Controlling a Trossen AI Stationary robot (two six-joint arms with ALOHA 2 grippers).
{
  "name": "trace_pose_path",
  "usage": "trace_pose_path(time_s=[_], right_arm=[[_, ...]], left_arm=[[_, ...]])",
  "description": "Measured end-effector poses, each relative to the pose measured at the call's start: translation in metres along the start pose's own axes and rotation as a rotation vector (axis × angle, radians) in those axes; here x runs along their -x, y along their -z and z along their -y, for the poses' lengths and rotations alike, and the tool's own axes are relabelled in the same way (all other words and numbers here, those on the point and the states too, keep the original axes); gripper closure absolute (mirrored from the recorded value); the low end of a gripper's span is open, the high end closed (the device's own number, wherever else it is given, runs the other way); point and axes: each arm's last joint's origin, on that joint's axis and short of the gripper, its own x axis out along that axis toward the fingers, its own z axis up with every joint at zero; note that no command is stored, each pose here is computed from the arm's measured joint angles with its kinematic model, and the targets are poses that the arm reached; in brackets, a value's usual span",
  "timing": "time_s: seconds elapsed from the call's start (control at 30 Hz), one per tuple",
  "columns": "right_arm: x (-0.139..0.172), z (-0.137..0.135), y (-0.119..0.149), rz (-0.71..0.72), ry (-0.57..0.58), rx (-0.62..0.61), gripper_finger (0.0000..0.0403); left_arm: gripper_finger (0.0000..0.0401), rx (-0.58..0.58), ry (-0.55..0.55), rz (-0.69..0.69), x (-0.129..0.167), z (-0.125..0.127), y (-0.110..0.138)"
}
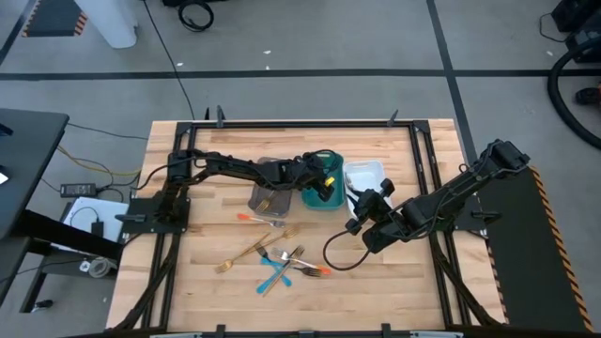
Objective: Sort silverware by color (type)
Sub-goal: Put the blue fork into the green bin
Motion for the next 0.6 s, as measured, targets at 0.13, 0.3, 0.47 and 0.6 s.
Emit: trace_pose_path(time_s=[0.13, 0.3, 0.47, 0.6], right_arm=[[0.0000, 0.0000, 0.0000, 0.000, 0.000, -0.001, 0.0320], [0.0000, -0.0001, 0.0000, 0.000, -0.001, -0.001, 0.0320], [0.0000, -0.0001, 0.0000, -0.002, -0.003, -0.001, 0.0320], [0.0000, -0.0001, 0.0000, -0.003, -0.003, -0.001, 0.0320]], left_arm=[[0.0376, 0.007, -0.001, 0.000, -0.0002, -0.0006, -0.0003], [0.0376, 0.011, -0.005, -0.001, -0.0007, -0.0023, -0.0010], [0.0376, 0.027, 0.001, -0.007, -0.0010, -0.0032, -0.0012], [0.0376, 0.029, 0.010, -0.020, -0.0015, -0.0035, -0.0004]])
